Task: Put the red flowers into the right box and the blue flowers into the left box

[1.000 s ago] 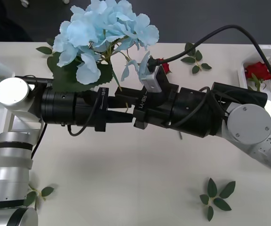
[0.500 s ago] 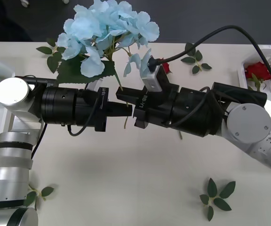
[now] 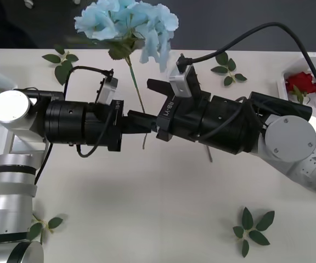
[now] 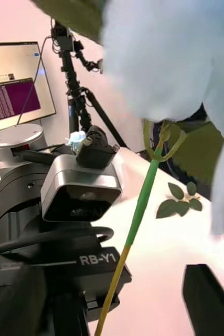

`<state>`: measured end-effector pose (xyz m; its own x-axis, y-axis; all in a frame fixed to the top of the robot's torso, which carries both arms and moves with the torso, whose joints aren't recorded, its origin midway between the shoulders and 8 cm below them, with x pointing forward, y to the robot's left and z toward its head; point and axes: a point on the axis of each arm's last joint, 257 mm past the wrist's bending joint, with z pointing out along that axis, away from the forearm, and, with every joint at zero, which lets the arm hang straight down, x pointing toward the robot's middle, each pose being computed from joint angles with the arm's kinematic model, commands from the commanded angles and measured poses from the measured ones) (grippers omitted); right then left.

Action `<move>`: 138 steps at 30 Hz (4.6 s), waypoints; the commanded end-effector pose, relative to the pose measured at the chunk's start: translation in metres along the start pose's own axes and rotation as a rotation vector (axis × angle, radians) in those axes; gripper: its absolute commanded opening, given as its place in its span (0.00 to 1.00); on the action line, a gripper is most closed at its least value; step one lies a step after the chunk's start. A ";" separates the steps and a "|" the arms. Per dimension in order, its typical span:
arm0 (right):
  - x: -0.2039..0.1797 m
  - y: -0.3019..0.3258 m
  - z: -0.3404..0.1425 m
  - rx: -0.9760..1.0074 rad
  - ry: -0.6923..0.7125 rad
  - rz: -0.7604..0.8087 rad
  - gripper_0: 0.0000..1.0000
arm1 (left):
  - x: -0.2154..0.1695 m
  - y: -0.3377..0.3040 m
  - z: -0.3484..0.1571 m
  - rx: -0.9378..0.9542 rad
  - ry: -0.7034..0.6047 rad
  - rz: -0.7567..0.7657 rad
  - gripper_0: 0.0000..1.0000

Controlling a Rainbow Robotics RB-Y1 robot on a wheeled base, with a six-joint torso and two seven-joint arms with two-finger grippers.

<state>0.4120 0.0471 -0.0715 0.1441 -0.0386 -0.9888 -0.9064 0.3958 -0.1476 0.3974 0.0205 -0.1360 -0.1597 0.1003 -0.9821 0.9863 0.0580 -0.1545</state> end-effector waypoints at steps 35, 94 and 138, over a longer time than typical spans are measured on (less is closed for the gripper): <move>0.007 -0.119 -0.127 0.019 0.486 0.404 0.85 | 0.005 -0.007 -0.358 -1.119 -0.061 -0.197 0.01; 0.226 -0.184 -0.080 0.825 0.759 0.732 0.84 | 0.159 0.056 -0.538 -1.827 0.160 -0.820 0.89; 0.282 -0.186 -0.099 0.871 0.870 0.580 0.00 | -0.015 -0.022 -0.292 -0.870 0.216 -0.142 1.00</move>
<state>0.5891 -0.1349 -0.3146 -0.7465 -0.0875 -0.6596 -0.1466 0.9886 0.0348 0.3652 0.3209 -0.1030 -0.4501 0.0887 -0.8886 0.5072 0.8444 -0.1725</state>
